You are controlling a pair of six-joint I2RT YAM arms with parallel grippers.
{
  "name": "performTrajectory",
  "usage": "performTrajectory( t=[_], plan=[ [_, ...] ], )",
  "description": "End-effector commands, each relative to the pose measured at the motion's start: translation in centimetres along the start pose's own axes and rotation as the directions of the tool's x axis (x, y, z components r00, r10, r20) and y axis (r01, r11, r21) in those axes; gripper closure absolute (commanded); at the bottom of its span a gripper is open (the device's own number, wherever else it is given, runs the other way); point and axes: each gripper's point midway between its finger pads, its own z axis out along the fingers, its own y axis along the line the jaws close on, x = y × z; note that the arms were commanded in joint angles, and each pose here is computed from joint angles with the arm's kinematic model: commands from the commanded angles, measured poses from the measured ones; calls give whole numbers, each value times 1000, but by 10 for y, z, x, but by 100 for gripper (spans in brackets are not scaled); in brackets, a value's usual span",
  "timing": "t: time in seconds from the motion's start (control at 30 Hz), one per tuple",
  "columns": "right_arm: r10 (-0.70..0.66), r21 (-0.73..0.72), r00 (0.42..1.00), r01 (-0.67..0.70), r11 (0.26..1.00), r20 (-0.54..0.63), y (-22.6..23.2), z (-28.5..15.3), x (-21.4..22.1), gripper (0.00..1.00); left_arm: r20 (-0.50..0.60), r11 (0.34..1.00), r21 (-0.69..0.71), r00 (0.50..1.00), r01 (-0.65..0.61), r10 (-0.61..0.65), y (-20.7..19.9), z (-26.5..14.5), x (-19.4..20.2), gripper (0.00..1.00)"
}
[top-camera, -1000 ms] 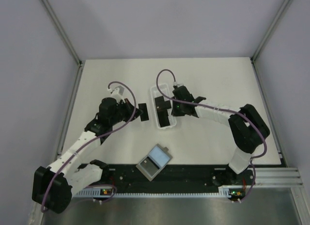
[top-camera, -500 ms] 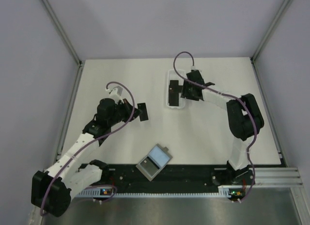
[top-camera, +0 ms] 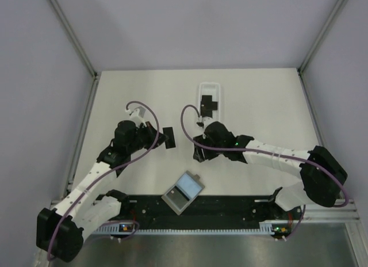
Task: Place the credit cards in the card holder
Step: Move the storage box to the center of the board, then move the card holder to the center of the board.
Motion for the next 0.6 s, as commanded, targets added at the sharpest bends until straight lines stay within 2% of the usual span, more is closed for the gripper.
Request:
performTrajectory(
  t=[0.0,0.23,0.4,0.57],
  plan=[
    [-86,-53,996,84,995,-33,17,1,29,42,28,1000,15,1000,2,-2,-2,-6,-3,100],
    [-139,-100,987,131,986,-77,42,3,54,36,33,1000,7,999,6,-6,0,-9,0,100],
    [-172,-144,979,155,977,-111,54,1,68,35,34,1000,6,999,9,-9,1,-10,1,100],
    [-228,-120,958,209,971,-176,53,5,90,35,32,1000,10,999,9,-10,0,-10,1,100]
  ],
)
